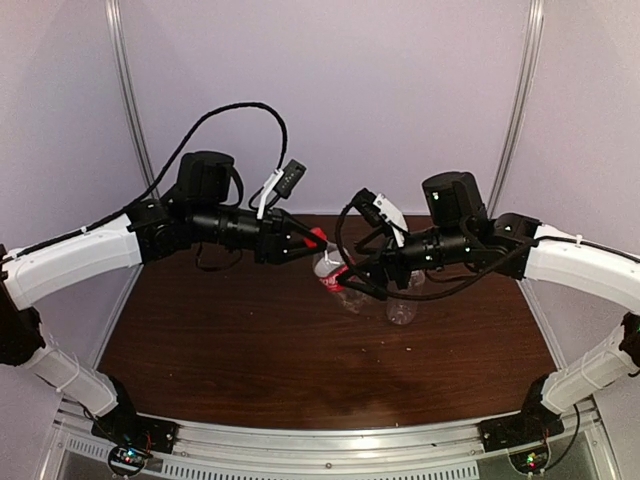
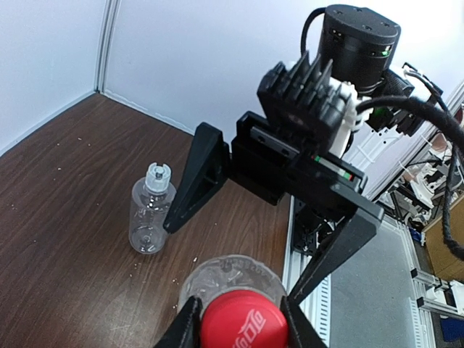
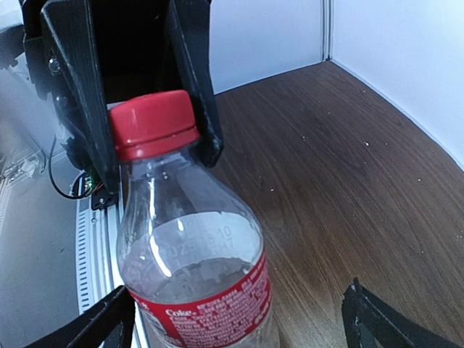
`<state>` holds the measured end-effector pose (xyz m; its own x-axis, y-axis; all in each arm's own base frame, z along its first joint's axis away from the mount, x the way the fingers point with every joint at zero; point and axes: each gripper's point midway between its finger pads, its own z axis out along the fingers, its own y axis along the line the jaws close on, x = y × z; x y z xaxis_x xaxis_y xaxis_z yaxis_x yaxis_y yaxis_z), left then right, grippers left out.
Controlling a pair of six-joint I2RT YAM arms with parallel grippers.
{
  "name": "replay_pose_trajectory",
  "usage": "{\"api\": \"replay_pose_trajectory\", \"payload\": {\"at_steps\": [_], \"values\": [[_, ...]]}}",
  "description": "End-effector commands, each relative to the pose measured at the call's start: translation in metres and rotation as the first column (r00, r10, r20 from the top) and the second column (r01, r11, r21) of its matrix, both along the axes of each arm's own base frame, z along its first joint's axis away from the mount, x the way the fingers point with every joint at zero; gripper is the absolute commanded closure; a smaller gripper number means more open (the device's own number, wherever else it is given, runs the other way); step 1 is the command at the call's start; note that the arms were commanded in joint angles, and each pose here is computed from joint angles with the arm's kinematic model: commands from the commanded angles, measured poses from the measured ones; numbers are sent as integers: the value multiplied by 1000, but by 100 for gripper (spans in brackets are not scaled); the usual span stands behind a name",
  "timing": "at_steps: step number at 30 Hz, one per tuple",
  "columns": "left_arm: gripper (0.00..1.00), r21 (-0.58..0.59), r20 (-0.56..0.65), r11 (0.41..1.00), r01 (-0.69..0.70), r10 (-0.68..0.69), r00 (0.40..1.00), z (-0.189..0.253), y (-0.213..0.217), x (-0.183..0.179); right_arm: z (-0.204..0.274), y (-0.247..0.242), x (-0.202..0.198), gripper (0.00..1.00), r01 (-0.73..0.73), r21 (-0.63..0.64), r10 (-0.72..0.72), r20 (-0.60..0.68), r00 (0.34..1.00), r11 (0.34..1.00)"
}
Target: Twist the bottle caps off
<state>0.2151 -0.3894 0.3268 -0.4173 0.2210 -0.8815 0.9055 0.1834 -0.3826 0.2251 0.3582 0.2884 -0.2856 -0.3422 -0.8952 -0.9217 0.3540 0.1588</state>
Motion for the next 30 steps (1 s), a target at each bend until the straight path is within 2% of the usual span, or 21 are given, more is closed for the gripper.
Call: {"api": "replay_pose_trajectory", "payload": {"at_steps": [1,5,10,16,20,25,28,30], "values": [[83,-112,48,993,49,-43,998,35,0,-12,14,17,-8,1,-78,34,76,39,996,996],[83,-116,43,992,43,-38,998,33,-1,-11,12,24,-14,1,-115,42,113,33,993,992],[84,-124,41,991,42,-37,998,33,0,-11,12,24,-12,7,-102,49,100,42,994,994],[84,-125,36,991,39,-35,999,32,1,-12,15,24,-13,23,-111,67,107,58,993,992],[84,-135,31,990,45,-41,999,32,1,-14,8,26,-13,25,-120,58,118,47,992,991],[83,-145,37,988,52,-47,998,35,3,-16,7,29,-15,37,-137,71,134,48,990,988],[76,-161,52,985,59,-52,997,39,5,-18,10,31,-18,44,-157,90,154,44,987,983],[64,-165,57,984,73,-64,996,40,6,-22,10,33,-22,47,-179,104,177,31,984,978]]}}
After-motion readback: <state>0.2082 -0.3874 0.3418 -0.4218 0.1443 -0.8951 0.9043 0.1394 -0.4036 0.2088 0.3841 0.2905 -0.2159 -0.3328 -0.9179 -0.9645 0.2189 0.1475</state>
